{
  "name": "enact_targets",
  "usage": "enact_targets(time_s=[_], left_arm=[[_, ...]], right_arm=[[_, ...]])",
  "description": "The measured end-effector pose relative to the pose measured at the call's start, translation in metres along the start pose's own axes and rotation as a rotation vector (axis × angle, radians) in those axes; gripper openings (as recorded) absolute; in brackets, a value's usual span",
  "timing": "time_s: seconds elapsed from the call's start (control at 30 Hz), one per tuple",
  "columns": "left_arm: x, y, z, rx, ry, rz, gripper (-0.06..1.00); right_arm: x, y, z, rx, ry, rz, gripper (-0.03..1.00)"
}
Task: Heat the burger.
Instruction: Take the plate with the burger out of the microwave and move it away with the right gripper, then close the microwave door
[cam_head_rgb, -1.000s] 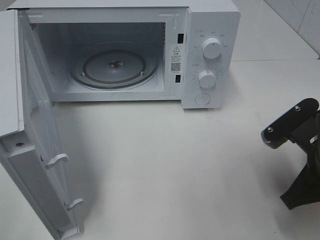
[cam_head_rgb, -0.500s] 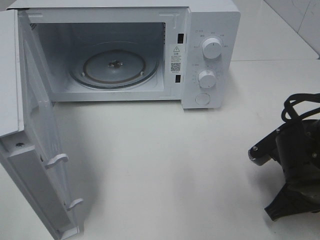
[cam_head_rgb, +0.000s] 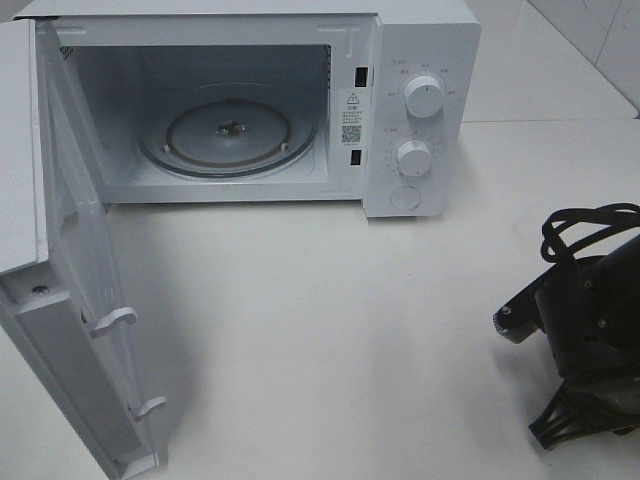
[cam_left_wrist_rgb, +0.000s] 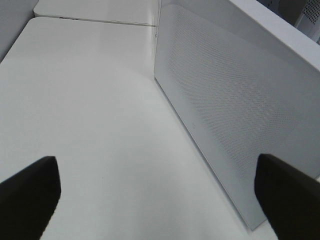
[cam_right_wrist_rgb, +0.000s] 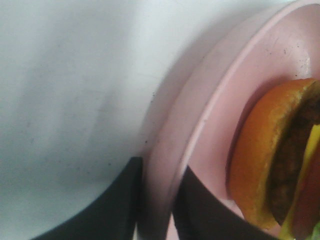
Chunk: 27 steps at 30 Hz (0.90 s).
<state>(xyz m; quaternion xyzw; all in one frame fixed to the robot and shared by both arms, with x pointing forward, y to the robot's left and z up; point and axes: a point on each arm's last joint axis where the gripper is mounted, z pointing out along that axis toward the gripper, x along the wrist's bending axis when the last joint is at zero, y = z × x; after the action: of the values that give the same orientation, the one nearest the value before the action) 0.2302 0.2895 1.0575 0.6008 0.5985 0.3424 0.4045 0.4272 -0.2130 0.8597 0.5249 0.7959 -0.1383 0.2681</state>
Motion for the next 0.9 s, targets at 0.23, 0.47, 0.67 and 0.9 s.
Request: enact_targets(time_s=[0.23, 0.47, 0.67, 0.9], left_arm=[[0.0, 0.0, 0.0, 0.0, 0.0, 0.0, 0.97], [0.0, 0.0, 0.0, 0.0, 0.0, 0.0, 0.97], [0.0, 0.0, 0.0, 0.0, 0.0, 0.0, 0.97], [0.0, 0.0, 0.0, 0.0, 0.0, 0.0, 0.97]], right_arm=[[-0.002, 0.012, -0.009, -0.014, 0.017, 0.034, 0.46], [-0.017, 0.029, -0.047, -0.097, 0.116, 0.126, 0.51], [-0.036, 0.036, -0.094, -0.241, 0.275, 0.171, 0.52], [-0.055, 0.025, -0.13, -0.393, 0.393, 0.116, 0.62]])
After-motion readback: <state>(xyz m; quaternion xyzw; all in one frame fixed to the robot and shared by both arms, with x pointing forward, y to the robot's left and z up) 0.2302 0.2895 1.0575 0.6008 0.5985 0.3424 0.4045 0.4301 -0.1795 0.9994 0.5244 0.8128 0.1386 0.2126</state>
